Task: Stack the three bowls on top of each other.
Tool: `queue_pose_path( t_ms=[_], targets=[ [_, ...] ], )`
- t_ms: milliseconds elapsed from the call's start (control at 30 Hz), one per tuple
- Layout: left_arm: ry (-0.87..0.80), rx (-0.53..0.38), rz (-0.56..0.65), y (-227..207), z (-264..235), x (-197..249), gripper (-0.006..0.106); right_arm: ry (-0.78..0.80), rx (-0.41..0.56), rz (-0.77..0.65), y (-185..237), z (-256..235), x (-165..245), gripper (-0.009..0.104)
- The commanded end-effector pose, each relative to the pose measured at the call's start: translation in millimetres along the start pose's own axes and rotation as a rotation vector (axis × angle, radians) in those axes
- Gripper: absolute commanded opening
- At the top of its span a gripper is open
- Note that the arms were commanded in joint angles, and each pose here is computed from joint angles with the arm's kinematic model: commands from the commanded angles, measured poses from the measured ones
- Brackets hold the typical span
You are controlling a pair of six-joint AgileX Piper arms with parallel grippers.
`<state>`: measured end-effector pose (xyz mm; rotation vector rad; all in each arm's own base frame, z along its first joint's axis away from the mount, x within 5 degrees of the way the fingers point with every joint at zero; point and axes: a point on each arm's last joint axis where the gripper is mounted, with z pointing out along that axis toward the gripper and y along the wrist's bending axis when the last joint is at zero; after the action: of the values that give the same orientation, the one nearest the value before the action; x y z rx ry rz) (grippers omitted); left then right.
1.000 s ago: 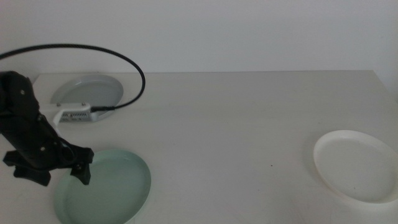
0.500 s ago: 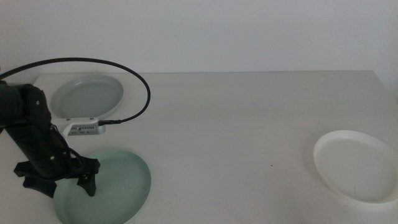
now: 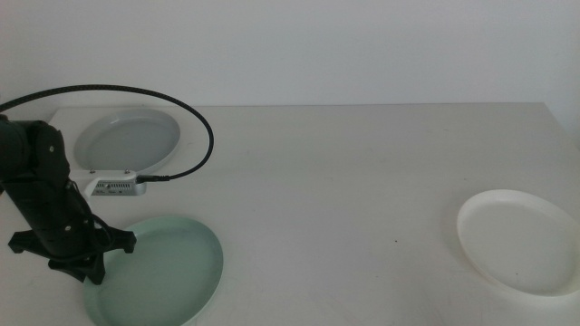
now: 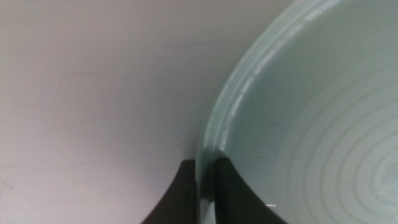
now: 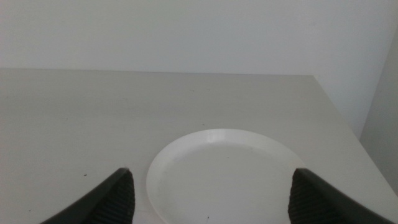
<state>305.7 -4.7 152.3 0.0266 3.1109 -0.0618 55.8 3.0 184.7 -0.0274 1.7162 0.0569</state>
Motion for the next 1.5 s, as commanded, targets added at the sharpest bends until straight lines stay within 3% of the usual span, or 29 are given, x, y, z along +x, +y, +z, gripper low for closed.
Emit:
queue_pose_path(
  t_ms=[0, 233, 667, 933, 1367, 1467],
  targets=[
    [-0.026, -0.004, -0.014, -2, -8, -2, 0.000, -0.113, 0.001, -0.015, 0, -3, -11, 0.063],
    [-0.148, 0.094, -0.064, -16, -50, -15, 0.000, -0.113, 0.001, -0.015, 0, -3, -11, 0.063],
    [-0.329, 0.197, 0.103, -120, -128, -83, 0.000, -0.113, 0.001, -0.015, 0, -3, -11, 0.063],
    [-0.303, 0.246, 0.200, -181, -102, -115, 0.000, -0.113, 0.001, -0.015, 0, -3, -11, 0.063],
    [-0.240, 0.305, 0.173, -193, -45, -134, 0.000, -0.113, 0.001, -0.015, 0, -3, -11, 0.063],
    [-0.233, 0.303, 0.173, -193, -42, -134, 0.005, -0.113, 0.001, -0.015, 0, -3, -11, 0.063]
  ],
)
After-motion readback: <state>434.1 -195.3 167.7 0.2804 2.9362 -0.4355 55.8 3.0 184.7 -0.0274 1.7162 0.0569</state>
